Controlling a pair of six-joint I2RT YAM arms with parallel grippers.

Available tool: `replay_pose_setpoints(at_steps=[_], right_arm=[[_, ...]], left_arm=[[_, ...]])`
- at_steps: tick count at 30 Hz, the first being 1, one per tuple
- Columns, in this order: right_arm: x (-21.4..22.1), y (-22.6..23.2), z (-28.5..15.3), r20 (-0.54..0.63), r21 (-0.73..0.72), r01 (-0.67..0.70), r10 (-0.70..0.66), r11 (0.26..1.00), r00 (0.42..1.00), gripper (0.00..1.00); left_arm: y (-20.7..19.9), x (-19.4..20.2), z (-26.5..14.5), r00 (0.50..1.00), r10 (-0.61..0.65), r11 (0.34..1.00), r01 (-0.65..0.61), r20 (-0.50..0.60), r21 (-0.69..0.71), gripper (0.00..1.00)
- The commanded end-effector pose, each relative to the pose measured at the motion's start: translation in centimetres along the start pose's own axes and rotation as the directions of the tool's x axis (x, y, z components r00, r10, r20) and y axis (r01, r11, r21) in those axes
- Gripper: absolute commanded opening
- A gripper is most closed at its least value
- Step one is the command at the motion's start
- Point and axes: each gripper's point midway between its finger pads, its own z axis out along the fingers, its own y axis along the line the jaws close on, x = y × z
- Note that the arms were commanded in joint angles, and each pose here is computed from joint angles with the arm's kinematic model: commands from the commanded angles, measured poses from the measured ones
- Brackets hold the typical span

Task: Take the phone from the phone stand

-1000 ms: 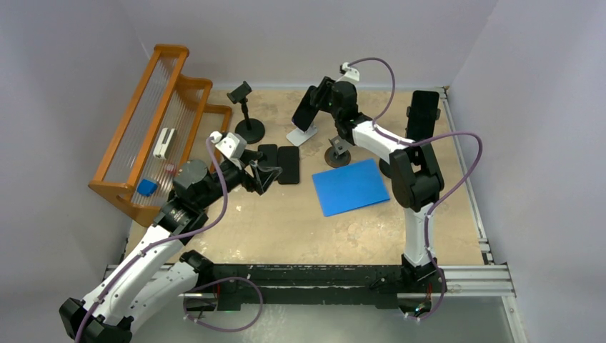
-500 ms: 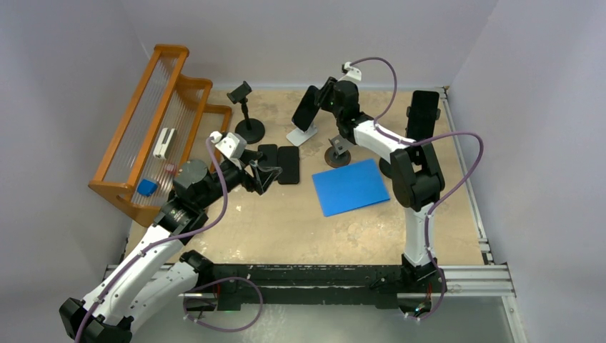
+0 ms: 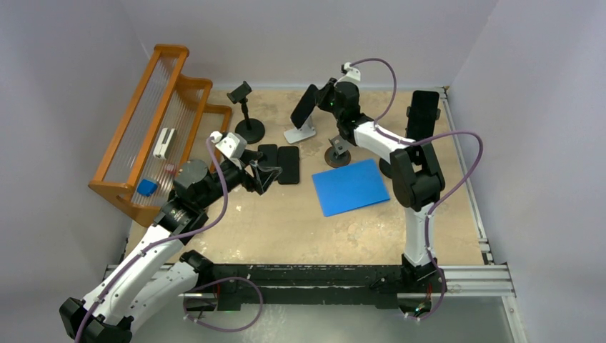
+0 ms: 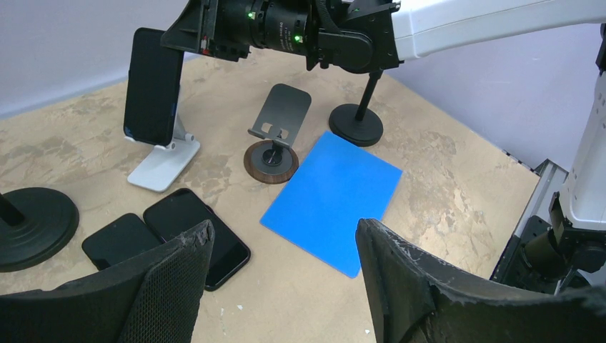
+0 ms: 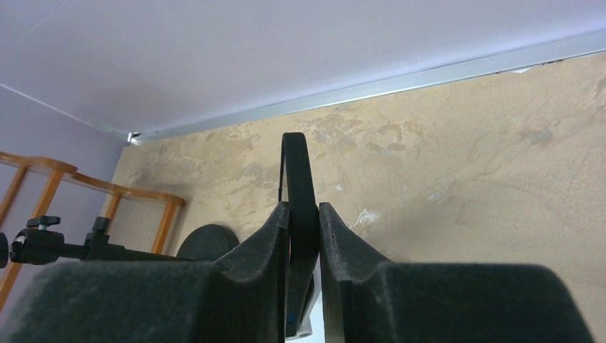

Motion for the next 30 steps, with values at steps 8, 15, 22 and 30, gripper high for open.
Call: replay_pose_setpoints(at_steps=[8, 15, 22, 30], right_arm=[[-4.1, 3.0, -2.2, 0.089, -0.099, 0.008, 0.001, 0.995, 0.996, 0.07], [-4.6, 3.1, -3.4, 0.125, -0.117, 0.048, -0.034, 0.992, 0.992, 0.00], [-5.4, 3.3, -4.3, 0.156, -0.131, 0.072, -0.051, 0.989, 0.986, 0.00], [-6.5, 3.9, -5.1, 0.177, -0.141, 0.076, -0.050, 0.987, 0.983, 0.00]], left_arm=[[-0.8, -2.8, -0.1, 0.997, 0.031, 0.999, -0.032, 0.065, 0.024, 0.71], [-0.8, -2.7, 0.0, 0.998, 0.030, 0.999, -0.032, 0.063, 0.026, 0.71], [-0.7, -2.6, 0.0, 0.998, 0.030, 0.999, -0.032, 0.060, 0.022, 0.71], [-0.6, -2.6, 0.0, 0.998, 0.030, 0.999, -0.031, 0.060, 0.017, 0.71]])
